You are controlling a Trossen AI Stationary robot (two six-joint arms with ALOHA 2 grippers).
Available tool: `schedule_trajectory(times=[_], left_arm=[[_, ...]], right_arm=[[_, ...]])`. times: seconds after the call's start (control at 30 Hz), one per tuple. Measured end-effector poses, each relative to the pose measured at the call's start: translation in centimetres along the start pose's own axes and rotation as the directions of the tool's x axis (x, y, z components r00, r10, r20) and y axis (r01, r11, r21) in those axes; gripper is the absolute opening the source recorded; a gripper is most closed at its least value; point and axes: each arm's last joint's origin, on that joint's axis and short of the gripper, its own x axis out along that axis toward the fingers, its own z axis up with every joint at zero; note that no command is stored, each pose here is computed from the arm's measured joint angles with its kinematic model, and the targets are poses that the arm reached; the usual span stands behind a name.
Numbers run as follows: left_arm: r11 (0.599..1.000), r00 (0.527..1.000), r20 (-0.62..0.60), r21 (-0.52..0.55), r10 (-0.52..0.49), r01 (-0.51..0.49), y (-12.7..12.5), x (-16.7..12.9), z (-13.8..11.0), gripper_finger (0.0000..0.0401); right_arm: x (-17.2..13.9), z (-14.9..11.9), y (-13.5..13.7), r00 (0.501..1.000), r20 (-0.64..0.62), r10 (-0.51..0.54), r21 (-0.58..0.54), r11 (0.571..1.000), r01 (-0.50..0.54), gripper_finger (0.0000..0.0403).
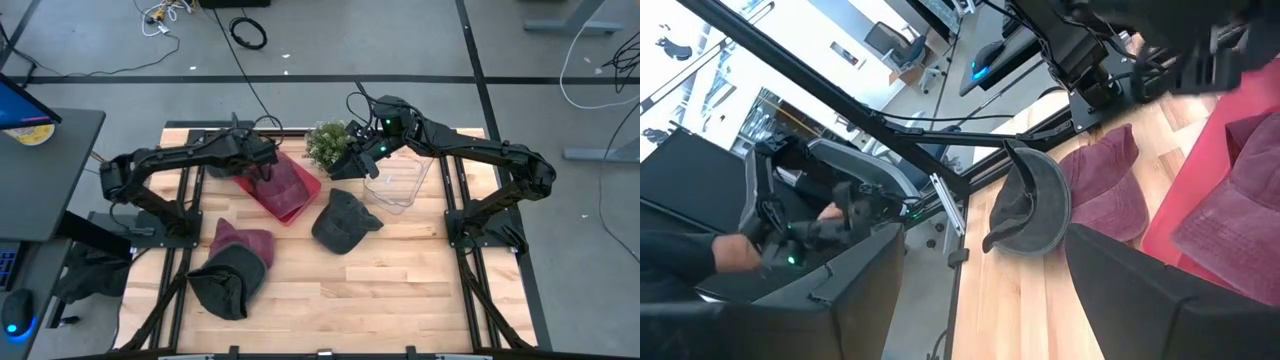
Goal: Pick & Place hat
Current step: Put the top left black cap into the transparent bin
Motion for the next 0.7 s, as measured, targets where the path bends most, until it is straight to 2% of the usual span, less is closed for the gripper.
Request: schedule_trajectory(times=[0.13,0.37,0.53,0.7], left_arm=[[0.997,0.996,0.071,-0.049,0.063,-0.059,2.5,-1.7,-0.8,0.0004],[0.969,0.958,0.281,-0.245,0.056,0.015,7.7,-6.6,-2.4,0.0002],[0.919,0.864,0.502,-0.358,0.041,0.165,11.1,-10.5,-3.8,0.0002],[0.844,0.733,0.679,-0.411,0.031,0.345,13.5,-13.5,-5.0,0.0002]], right_arm=[[0.0,0.0,0.0,1.000,0.000,0.000,0.000,1.000,0.000,0.0279],[0.0,0.0,0.0,1.000,0.000,0.000,-0.003,1.000,0.000,0.0279],[0.0,0.1,0.1,1.000,0.005,0.005,-0.011,1.000,-0.005,0.0279],[0.0,0.3,0.2,1.000,0.025,0.018,-0.037,0.999,-0.017,0.0279]])
